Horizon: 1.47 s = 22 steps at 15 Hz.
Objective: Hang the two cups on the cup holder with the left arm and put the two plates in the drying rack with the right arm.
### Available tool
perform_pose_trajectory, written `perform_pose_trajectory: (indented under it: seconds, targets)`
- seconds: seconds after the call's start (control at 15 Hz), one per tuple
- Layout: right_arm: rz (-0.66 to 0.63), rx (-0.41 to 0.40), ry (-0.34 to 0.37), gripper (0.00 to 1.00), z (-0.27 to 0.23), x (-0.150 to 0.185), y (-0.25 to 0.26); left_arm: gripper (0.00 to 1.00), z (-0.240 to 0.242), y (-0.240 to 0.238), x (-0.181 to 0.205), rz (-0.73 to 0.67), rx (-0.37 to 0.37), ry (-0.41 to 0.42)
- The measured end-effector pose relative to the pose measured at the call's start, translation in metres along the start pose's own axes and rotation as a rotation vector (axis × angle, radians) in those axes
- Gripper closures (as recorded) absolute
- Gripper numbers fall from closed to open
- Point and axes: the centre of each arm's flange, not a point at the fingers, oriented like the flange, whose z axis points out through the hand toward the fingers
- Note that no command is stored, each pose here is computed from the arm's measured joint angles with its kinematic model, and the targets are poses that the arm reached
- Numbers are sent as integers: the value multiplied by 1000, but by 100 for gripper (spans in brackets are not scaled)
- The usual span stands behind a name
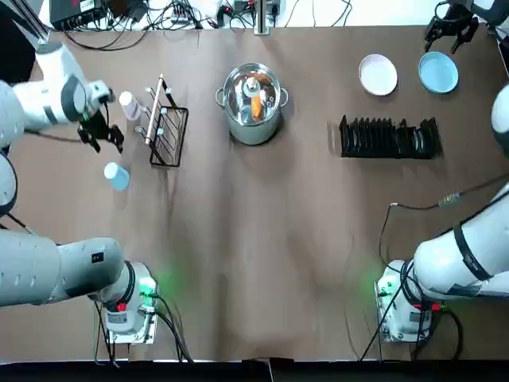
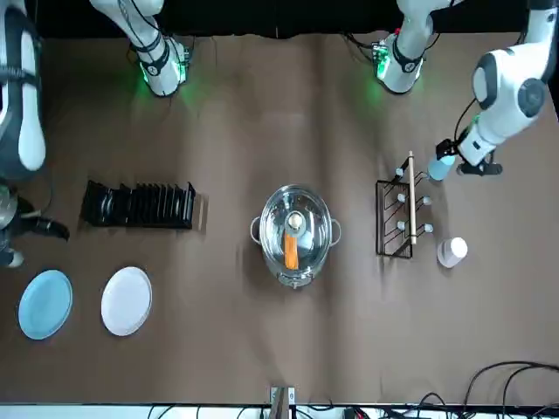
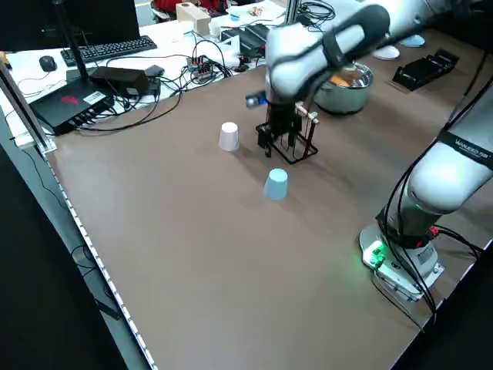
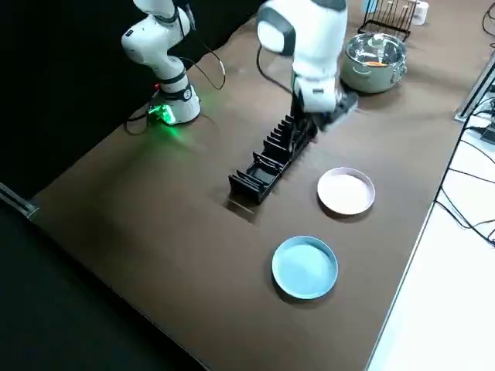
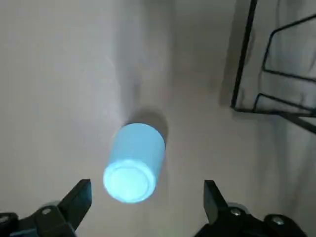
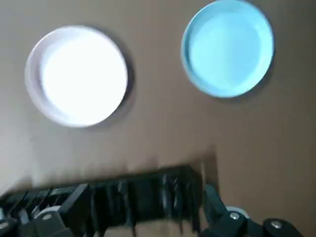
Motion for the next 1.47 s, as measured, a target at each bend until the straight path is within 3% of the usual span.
perform_pose_trajectory:
  seconds: [0.33, 0.73, 0.8, 1.07, 1.2, 1.27, 1.47]
  targets:
    - [73, -26, 82, 17, 64, 32, 53, 0, 46, -10, -29, 18, -4, 48]
    - [238, -36, 183, 19, 167, 35, 155, 0, 51, -14, -28, 12, -4, 49]
    - [267, -28, 193, 27, 184, 33, 165, 0, 53, -14, -27, 12, -2, 57]
    - [322, 1, 216, 38, 222, 37, 172, 0, 66, -14, -22, 13, 1, 79]
    - [334, 13, 222, 38, 225, 41, 171, 3, 70, -15, -20, 14, 1, 78]
    - [339, 14, 226, 38, 226, 44, 171, 14, 71, -15, -19, 14, 1, 79]
    - [344, 17, 224, 37, 227, 44, 171, 24, 71, -15, -19, 14, 1, 79]
